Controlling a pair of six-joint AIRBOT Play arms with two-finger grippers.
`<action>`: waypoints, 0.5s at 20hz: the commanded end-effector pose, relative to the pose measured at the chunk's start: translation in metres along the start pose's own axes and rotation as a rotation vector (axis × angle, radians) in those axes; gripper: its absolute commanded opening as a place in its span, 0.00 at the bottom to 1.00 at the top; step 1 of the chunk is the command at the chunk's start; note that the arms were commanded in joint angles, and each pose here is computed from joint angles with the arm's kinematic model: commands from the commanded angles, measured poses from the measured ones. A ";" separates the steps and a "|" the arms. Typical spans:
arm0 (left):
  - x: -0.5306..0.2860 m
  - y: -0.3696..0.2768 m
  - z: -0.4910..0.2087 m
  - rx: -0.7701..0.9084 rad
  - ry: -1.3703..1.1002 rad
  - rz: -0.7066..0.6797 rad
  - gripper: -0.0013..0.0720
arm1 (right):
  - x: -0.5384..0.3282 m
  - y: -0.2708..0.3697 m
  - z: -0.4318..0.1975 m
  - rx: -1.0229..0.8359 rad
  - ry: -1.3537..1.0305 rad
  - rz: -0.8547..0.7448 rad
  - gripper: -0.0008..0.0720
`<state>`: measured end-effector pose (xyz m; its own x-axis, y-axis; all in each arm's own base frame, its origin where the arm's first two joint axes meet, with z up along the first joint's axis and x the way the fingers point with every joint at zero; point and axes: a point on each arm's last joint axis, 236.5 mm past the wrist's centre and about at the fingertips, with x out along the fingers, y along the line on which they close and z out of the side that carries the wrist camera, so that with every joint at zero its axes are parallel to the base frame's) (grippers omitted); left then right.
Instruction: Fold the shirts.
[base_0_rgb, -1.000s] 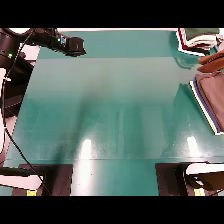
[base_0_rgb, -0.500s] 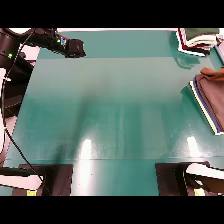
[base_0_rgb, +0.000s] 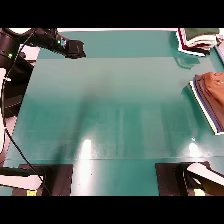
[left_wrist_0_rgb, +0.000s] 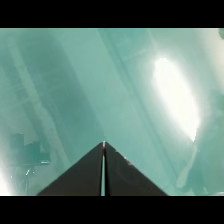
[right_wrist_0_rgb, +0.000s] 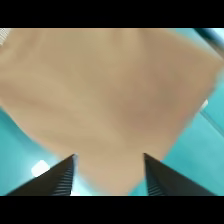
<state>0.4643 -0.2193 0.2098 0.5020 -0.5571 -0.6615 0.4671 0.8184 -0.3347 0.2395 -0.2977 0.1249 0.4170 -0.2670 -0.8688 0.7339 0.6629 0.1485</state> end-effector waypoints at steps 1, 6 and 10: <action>0.000 0.000 0.000 0.002 -0.001 0.000 0.04 | 0.008 -0.028 -0.025 0.051 0.055 -0.041 0.75; 0.000 0.000 0.001 0.002 -0.005 0.000 0.05 | -0.027 0.065 0.025 -0.017 -0.102 0.212 0.75; 0.000 0.000 0.004 0.001 -0.015 0.002 0.05 | -0.058 0.213 0.004 -0.243 -0.087 0.516 0.74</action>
<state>0.4663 -0.2195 0.2115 0.5104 -0.5579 -0.6544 0.4679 0.8187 -0.3329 0.3274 -0.2212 0.1803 0.6592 -0.0979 -0.7456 0.4971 0.8007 0.3343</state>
